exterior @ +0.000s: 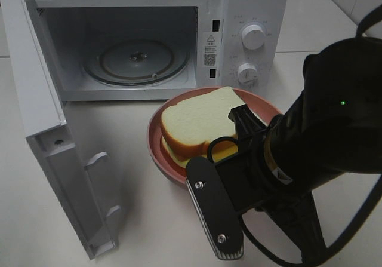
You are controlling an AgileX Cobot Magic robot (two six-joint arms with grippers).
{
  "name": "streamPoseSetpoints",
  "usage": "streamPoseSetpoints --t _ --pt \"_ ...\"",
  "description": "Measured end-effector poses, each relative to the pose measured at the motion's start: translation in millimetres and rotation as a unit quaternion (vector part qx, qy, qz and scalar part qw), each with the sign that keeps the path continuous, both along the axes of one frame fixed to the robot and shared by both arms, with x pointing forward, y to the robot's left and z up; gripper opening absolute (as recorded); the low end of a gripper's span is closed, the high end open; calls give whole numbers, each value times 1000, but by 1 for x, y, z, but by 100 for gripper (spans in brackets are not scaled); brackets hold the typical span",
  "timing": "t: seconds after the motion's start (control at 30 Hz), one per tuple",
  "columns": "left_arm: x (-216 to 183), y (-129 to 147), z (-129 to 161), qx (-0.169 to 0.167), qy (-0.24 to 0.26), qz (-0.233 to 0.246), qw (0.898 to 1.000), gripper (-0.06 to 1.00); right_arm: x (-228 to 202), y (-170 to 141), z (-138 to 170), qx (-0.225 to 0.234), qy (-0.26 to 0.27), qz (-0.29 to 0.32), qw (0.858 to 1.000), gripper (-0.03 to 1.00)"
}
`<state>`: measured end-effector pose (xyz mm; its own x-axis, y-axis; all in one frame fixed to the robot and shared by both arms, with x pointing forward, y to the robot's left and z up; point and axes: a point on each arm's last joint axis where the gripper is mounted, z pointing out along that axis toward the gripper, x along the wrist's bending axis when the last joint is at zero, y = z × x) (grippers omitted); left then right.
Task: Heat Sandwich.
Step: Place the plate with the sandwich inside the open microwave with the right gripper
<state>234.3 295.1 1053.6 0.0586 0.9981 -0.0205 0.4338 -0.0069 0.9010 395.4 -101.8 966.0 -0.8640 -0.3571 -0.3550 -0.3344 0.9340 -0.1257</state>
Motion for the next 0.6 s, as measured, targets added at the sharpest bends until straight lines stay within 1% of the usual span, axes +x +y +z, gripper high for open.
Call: streamPoseSetpoints --t 0.07,0.43,0.6 --pt "0 0 0 0 0 0 1000 97 0 1 0 4 -2 10 1000 4" --pt "0 0 0 0 0 0 1000 97 0 2 0 12 3 4 1000 4" --pt "0 0 0 0 0 0 1000 97 10 -4 -1 10 1 15 1000 4"
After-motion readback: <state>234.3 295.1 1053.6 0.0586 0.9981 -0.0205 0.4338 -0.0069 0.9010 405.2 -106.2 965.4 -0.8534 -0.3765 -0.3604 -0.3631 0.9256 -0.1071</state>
